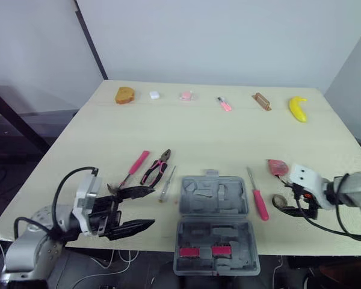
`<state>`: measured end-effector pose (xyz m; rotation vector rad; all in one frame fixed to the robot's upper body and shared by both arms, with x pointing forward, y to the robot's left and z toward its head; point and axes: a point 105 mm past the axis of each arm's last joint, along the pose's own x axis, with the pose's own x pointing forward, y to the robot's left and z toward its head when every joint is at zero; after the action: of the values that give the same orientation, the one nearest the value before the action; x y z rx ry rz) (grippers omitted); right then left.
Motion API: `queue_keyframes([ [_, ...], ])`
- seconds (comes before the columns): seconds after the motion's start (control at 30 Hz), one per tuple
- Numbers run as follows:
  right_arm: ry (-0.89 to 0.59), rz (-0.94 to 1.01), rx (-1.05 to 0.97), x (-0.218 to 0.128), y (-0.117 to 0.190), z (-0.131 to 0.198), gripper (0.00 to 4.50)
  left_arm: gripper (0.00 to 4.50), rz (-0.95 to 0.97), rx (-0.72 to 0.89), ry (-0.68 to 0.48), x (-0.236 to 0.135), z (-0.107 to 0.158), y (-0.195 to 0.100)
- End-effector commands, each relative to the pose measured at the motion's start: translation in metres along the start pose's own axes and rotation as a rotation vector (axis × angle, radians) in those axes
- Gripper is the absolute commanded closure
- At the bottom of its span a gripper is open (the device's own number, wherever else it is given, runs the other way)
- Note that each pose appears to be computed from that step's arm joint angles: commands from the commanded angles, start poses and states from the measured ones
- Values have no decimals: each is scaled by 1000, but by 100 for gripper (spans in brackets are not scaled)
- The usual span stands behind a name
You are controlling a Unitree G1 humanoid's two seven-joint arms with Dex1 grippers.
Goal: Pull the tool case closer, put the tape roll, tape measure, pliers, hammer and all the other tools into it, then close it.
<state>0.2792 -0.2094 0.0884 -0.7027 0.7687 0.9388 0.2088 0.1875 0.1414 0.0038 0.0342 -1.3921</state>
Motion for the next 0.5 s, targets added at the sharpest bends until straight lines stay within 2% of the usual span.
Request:
queue_keyframes([
  [0.03,33,-8,-4,4,-5,2,7,16,-29,53,13,5,4,-6],
  [0.17,46,17,6,9,0,4,7,16,-31,66,12,9,5,-7],
  [0.27,68,31,16,11,4,1,66,0,-33,72,12,11,5,-8],
  [0.3,82,32,19,12,5,-1,98,0,-33,74,11,12,6,-7],
  [0.37,111,33,20,16,7,-8,203,0,-32,78,8,13,6,-7],
  [0.4,117,26,25,21,7,-11,273,0,-39,81,10,15,6,-7],
  [0.43,120,20,35,26,6,-14,303,0,-43,82,10,16,5,-7],
  [0.5,127,10,56,33,4,-19,400,0,-47,82,8,18,4,-7],
])
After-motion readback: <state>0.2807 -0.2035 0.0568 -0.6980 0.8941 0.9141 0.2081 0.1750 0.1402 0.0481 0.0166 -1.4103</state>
